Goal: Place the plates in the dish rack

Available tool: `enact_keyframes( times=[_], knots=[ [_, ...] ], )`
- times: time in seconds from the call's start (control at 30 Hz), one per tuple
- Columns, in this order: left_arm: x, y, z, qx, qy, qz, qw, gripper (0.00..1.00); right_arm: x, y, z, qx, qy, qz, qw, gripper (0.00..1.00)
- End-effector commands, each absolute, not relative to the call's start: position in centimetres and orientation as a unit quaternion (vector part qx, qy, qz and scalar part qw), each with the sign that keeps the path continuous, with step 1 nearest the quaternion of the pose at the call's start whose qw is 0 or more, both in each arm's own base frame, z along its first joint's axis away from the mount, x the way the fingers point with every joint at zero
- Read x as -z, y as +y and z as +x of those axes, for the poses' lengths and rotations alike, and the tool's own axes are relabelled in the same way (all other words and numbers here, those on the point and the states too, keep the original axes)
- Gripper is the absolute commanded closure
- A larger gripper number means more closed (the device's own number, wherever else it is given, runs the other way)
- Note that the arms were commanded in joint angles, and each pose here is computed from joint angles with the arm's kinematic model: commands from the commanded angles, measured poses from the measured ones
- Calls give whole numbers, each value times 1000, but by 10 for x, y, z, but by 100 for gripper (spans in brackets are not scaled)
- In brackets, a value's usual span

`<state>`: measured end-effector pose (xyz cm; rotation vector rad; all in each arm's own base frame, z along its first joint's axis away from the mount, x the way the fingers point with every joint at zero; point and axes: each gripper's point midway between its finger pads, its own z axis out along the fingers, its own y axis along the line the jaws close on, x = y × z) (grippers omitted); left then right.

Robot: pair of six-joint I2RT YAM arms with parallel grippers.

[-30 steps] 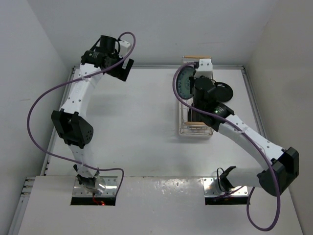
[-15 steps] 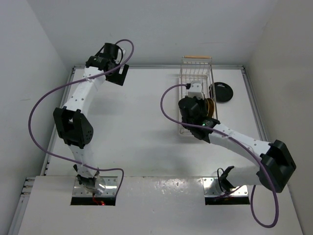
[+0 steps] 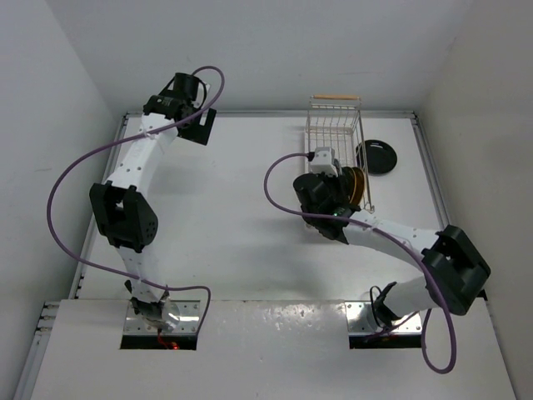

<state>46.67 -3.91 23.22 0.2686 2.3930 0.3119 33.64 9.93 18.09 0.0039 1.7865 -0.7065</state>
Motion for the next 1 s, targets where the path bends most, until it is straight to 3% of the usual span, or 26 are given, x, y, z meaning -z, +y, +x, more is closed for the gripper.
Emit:
enact_keyframes(
  times=[0.0, 0.3, 0.4, 0.5, 0.57, 0.7, 0.73, 0.8, 0.83, 0.87, 0.97],
  knots=[
    [-250, -35, 467, -115, 915, 88, 376, 1, -180, 104, 336, 292, 761, 16, 579, 100],
    [-246, -35, 466, -115, 917, 89, 371, 1, -155, 113, 336, 264, 783, 8, 563, 100],
    [-246, -35, 466, -115, 917, 89, 371, 1, -155, 120, 340, 252, 785, -9, 567, 86],
    [-246, -34, 466, -117, 917, 93, 371, 1, -164, 124, 344, 240, 781, -20, 577, 54],
    [-246, -30, 466, -118, 917, 89, 370, 1, -178, 126, 347, 234, 771, -20, 592, 45],
    [-246, -31, 466, -116, 917, 95, 370, 1, -232, 112, 352, 206, 751, 5, 627, 34],
    [-246, -31, 466, -116, 917, 95, 370, 1, -244, 129, 359, 149, 755, -13, 639, 30],
    [-246, -31, 466, -116, 917, 95, 370, 1, -257, 104, 365, 116, 775, 7, 622, 25],
    [-246, -31, 466, -116, 917, 95, 370, 1, -268, 122, 377, 15, 786, -16, 617, 22],
    [-242, -32, 467, -116, 918, 96, 366, 1, -248, 114, 371, 9, 822, -26, 569, 20],
    [-242, -31, 468, -118, 918, 100, 365, 1, -249, 82, 394, -80, 847, 65, 521, 19]
  ],
)
